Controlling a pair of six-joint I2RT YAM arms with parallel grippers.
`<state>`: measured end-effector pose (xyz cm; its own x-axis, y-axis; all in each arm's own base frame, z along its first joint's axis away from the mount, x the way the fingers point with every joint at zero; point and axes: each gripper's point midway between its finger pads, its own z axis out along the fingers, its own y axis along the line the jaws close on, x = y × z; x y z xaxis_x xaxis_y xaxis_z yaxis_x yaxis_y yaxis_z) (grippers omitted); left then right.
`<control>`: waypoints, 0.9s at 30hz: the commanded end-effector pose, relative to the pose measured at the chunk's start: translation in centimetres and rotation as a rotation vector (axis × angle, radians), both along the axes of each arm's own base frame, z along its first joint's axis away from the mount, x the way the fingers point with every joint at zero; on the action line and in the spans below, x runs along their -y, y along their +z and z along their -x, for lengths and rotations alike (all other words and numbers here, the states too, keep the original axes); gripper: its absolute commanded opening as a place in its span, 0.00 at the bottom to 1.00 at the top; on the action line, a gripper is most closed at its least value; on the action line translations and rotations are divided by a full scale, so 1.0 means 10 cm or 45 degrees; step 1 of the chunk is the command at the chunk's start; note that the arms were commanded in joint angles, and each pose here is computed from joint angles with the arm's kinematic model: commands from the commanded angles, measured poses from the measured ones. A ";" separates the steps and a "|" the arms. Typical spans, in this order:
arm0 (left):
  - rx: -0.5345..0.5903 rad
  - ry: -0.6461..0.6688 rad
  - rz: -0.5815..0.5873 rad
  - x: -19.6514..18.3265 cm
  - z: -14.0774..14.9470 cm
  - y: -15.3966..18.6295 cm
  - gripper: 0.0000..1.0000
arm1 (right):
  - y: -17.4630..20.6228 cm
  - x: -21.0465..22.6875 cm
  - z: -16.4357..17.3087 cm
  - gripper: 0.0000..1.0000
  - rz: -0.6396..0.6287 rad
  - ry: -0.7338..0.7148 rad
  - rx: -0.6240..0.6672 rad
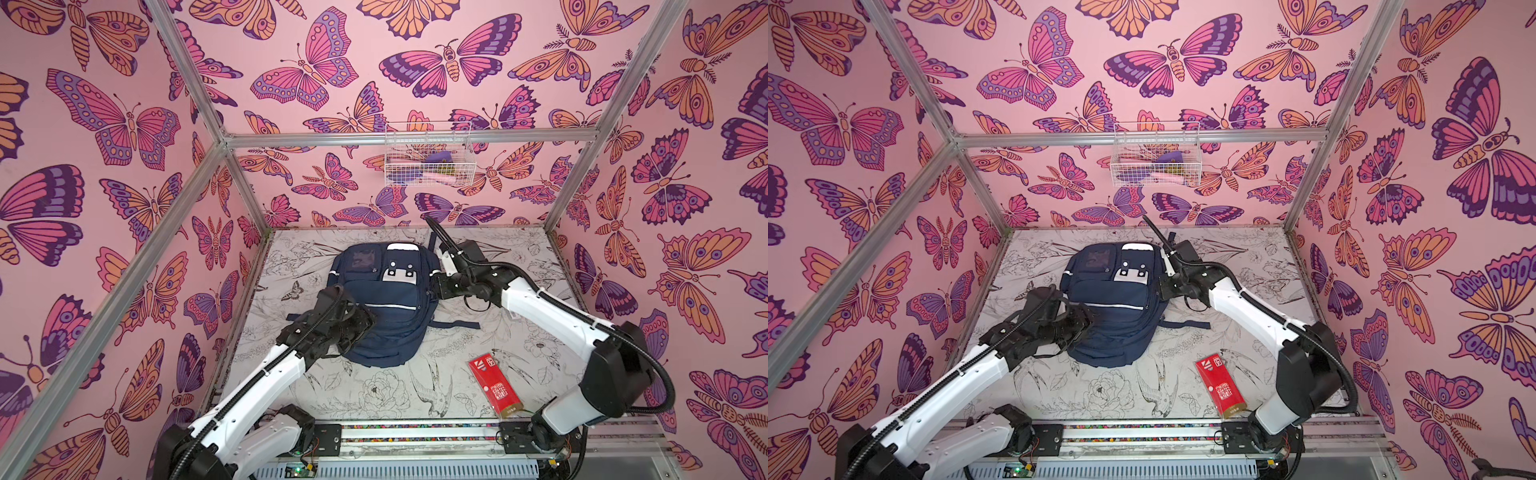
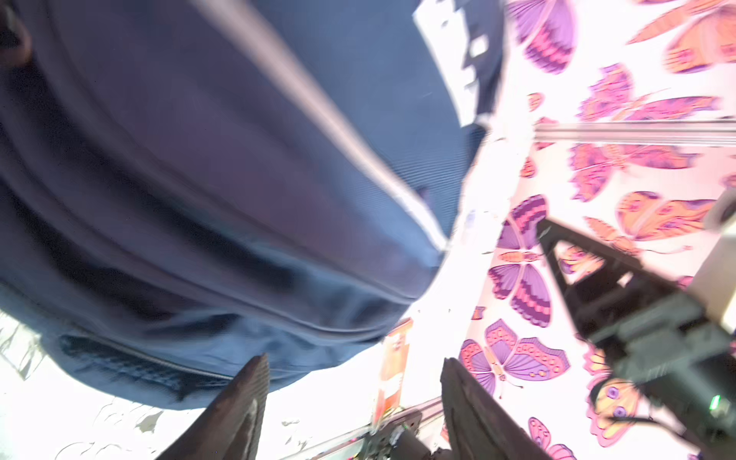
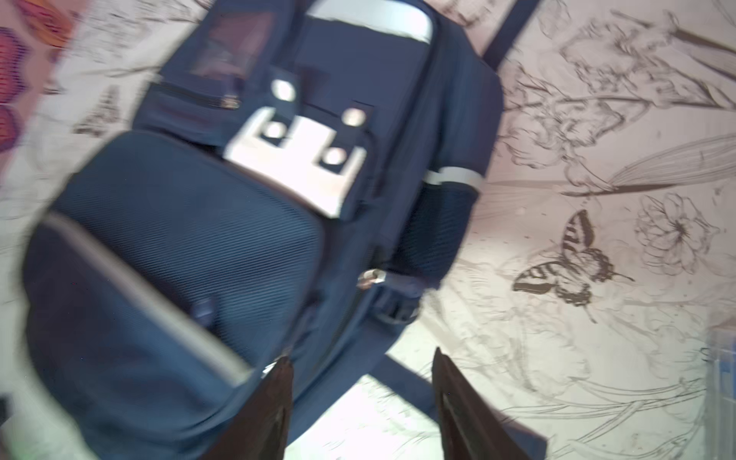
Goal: Pack books, pencil case, and school supplies into a backpack
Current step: Zip the student bag at the center of the table, then unzip the student bag at the center of the table.
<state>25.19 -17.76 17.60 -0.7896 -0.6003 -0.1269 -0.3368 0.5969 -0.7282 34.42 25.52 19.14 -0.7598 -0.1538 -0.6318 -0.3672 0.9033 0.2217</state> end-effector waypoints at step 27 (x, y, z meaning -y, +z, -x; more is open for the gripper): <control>-0.272 0.049 -0.015 0.43 -0.57 -0.56 0.40 | -0.22 -0.41 0.70 0.50 -0.134 -0.083 -0.293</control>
<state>29.46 -21.35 11.08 -0.7944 -0.6064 0.0347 -0.5046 0.6270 -0.5934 27.90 29.91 17.04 -0.8837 -0.0426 -0.4662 -0.2481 0.8872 0.3891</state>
